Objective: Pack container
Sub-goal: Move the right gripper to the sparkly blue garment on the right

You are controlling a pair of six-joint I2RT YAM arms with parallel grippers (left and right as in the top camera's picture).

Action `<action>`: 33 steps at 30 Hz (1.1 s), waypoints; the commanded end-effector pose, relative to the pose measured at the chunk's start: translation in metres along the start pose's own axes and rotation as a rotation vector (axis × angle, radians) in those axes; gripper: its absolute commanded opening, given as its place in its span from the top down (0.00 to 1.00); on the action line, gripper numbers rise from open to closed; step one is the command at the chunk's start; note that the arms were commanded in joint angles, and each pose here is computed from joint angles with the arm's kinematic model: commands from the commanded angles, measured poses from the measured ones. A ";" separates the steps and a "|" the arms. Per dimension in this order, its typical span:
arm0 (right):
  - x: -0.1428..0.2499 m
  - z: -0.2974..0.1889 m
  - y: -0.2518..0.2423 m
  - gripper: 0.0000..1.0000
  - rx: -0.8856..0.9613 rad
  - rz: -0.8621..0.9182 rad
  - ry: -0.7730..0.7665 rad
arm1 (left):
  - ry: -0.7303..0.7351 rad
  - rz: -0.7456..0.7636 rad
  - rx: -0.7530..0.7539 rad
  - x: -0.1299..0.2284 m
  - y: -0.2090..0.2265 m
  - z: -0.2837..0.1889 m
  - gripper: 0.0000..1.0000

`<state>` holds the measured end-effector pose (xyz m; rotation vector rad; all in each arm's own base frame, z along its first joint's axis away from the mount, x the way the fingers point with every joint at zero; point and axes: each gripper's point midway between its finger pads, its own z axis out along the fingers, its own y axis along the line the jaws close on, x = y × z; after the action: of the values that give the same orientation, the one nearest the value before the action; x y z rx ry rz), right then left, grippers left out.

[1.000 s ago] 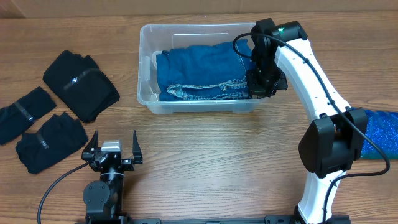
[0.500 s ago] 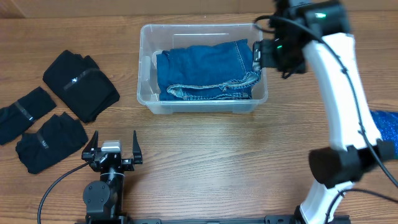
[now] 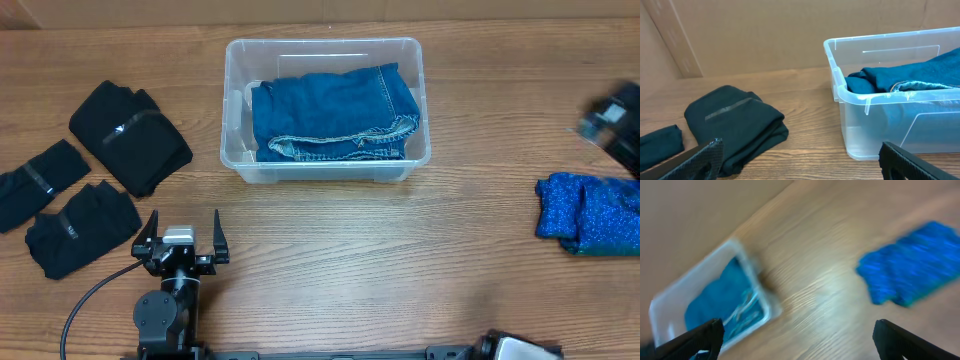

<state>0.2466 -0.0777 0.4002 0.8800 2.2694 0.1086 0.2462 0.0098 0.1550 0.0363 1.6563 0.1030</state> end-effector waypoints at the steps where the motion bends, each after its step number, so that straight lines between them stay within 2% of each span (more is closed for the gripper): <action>1: 0.006 0.039 -0.058 0.00 0.162 0.219 0.105 | -0.010 0.017 0.000 -0.002 0.000 0.000 0.00; 5: 0.014 0.080 -0.118 0.00 0.257 0.566 0.148 | -0.010 0.017 0.000 -0.002 -0.001 0.000 0.00; 9: 0.024 0.115 -0.163 0.00 0.283 0.695 0.154 | -0.010 0.017 0.000 -0.002 0.000 0.000 0.00; 20: 0.070 0.198 -0.207 0.00 0.301 0.713 0.170 | -0.011 0.017 0.000 -0.002 0.000 0.000 0.00; 26: 0.097 0.228 -0.228 0.00 0.373 0.727 0.249 | -0.010 0.017 0.000 -0.002 0.000 0.000 0.00; 33: 0.104 0.260 -0.243 0.00 0.394 0.738 0.291 | -0.011 0.017 0.000 -0.002 0.000 0.000 0.00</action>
<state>0.2204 -0.2361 0.0764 1.9785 2.1339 0.1477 0.2462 0.0097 0.1550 0.0366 1.6563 0.1027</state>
